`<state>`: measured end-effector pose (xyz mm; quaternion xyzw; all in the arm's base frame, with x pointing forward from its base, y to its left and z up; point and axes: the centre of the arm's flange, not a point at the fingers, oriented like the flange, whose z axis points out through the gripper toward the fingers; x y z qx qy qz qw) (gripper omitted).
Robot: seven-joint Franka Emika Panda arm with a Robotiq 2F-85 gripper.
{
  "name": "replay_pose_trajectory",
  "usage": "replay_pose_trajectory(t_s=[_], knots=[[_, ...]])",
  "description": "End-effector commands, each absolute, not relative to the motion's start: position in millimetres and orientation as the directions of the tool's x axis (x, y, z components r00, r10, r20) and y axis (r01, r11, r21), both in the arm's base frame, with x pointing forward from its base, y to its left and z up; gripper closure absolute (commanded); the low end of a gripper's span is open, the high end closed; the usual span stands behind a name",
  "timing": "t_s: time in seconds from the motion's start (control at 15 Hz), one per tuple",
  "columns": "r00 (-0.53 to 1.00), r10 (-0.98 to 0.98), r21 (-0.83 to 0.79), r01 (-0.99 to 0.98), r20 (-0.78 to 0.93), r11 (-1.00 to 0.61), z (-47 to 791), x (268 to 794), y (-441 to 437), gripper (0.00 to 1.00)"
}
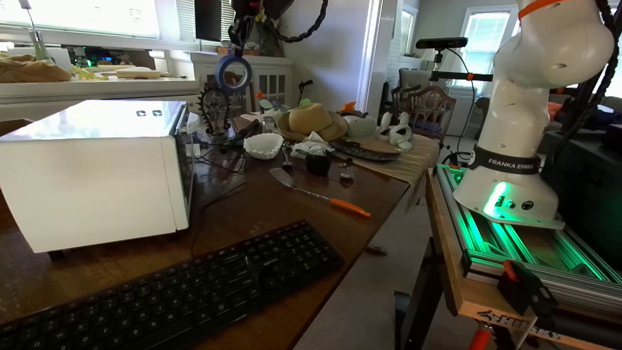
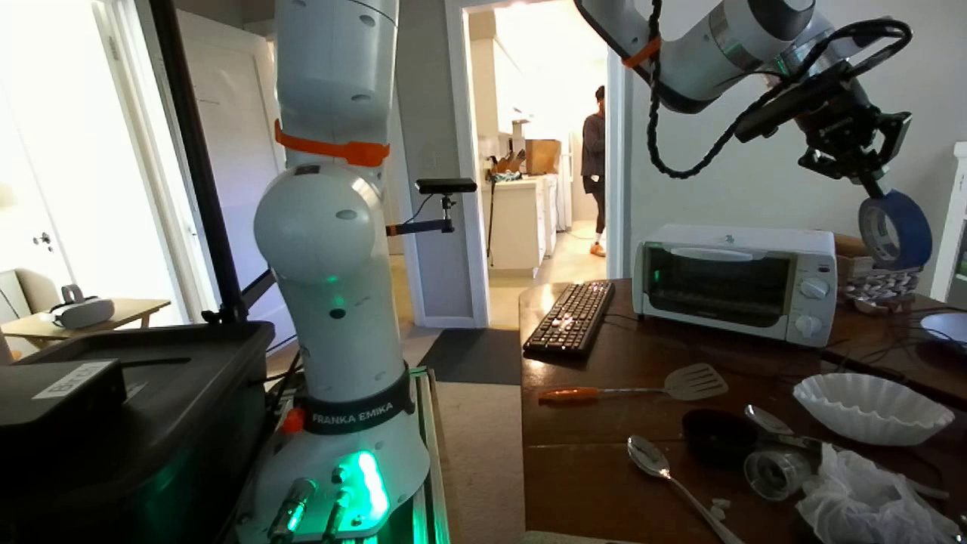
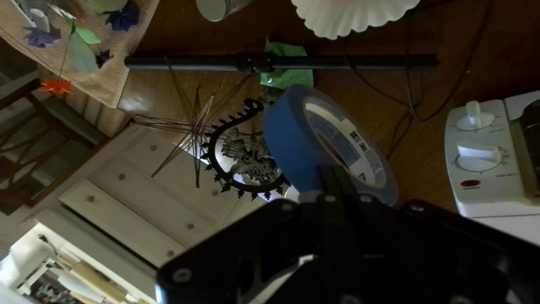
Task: Put the blue masking tape on the table.
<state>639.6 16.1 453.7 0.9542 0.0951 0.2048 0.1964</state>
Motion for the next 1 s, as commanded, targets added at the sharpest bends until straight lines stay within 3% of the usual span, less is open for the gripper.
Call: replay_pose_trajectory(t_s=[0.0,0.4,0.93], knots=[[0.885,0.242,0.463,0.034,0.397,-0.886,444.5,622.7,17.8,1.0],[0.922,0.22,0.427,0.067,0.319,-0.902,440.5,613.5,19.9,1.0],[0.961,0.256,0.008,0.256,0.105,-0.967,450.7,619.8,17.1,1.0]])
